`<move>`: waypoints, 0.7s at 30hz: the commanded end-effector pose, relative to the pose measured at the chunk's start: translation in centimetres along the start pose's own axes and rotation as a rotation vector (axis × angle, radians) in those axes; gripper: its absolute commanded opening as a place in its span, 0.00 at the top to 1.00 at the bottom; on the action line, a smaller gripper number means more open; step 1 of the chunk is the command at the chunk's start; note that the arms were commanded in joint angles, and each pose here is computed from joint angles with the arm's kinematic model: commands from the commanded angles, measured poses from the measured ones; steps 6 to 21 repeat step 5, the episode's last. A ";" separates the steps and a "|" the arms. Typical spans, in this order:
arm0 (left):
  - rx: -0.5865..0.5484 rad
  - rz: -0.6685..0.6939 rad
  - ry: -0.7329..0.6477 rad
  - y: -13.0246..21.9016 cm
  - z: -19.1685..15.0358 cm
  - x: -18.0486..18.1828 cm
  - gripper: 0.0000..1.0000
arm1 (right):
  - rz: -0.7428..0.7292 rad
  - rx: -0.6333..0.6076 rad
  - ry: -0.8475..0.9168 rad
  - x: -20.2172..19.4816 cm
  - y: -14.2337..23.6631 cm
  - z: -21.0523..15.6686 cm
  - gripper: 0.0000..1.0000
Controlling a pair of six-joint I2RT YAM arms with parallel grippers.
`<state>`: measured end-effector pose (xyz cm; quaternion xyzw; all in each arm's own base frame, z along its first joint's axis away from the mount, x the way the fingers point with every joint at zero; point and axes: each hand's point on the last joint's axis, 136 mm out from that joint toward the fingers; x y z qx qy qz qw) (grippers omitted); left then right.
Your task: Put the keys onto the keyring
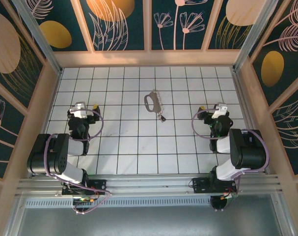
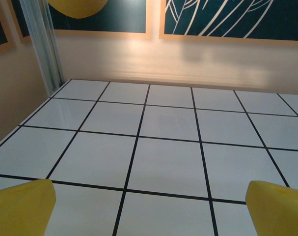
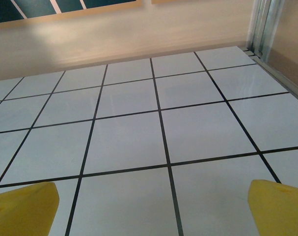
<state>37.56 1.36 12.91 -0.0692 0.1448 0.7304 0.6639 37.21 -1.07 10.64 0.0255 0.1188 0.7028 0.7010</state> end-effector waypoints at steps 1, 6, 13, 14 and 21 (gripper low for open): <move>-0.013 -0.002 0.019 -0.5 0.6 0.0 0.01 | 0.005 -0.051 0.001 0.1 -0.4 1.6 0.01; -0.014 0.000 0.019 -0.5 0.6 0.1 0.01 | 0.005 -0.053 0.001 0.1 -0.4 1.6 0.01; -0.014 0.000 0.019 -0.5 0.6 0.1 0.01 | 0.005 -0.053 0.001 0.1 -0.4 1.6 0.01; -0.014 0.000 0.019 -0.5 0.6 0.1 0.01 | 0.005 -0.053 0.001 0.1 -0.4 1.6 0.01; -0.014 0.000 0.019 -0.5 0.6 0.1 0.01 | 0.005 -0.053 0.001 0.1 -0.4 1.6 0.01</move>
Point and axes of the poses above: each hand's point on the last joint's axis, 136 mm out from that joint toward the fingers, its own y axis back along the fingers, its own x axis along the line the jaws close on, z = x × y, and after that the axes turned 14 degrees about y, right-handed
